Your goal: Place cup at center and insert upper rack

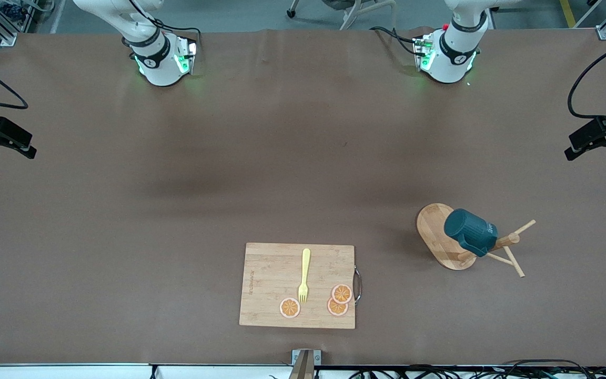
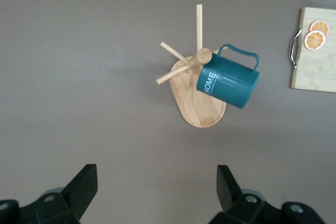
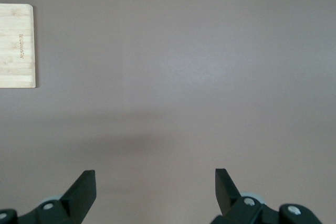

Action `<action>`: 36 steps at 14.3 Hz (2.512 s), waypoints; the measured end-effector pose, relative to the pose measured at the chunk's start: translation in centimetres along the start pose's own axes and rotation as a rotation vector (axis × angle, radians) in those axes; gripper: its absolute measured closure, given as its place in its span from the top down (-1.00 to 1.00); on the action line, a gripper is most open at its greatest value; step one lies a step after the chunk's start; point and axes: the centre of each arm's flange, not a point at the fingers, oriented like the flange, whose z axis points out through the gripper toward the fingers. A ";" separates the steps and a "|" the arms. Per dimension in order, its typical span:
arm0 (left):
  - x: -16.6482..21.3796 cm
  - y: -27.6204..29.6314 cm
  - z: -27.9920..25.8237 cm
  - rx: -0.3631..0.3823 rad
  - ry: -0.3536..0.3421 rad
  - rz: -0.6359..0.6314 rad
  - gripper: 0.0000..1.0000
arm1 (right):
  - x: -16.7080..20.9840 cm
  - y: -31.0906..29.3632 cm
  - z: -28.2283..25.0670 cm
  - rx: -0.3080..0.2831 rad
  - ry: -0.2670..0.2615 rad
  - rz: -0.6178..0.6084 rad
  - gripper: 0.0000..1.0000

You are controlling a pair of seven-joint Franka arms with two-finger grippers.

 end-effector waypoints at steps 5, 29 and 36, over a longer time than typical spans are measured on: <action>-1.2 0.9 -0.2 -0.005 -0.005 0.013 1.00 | 0.0 0.0 0.0 0.000 0.000 0.000 1.00; -1.1 0.8 -0.8 -0.009 0.018 0.013 1.00 | -0.4 0.2 0.2 0.001 -0.030 0.004 1.00; -1.2 1.3 -1.1 -0.010 0.031 0.022 1.00 | -0.4 0.3 0.2 0.000 -0.030 0.006 1.00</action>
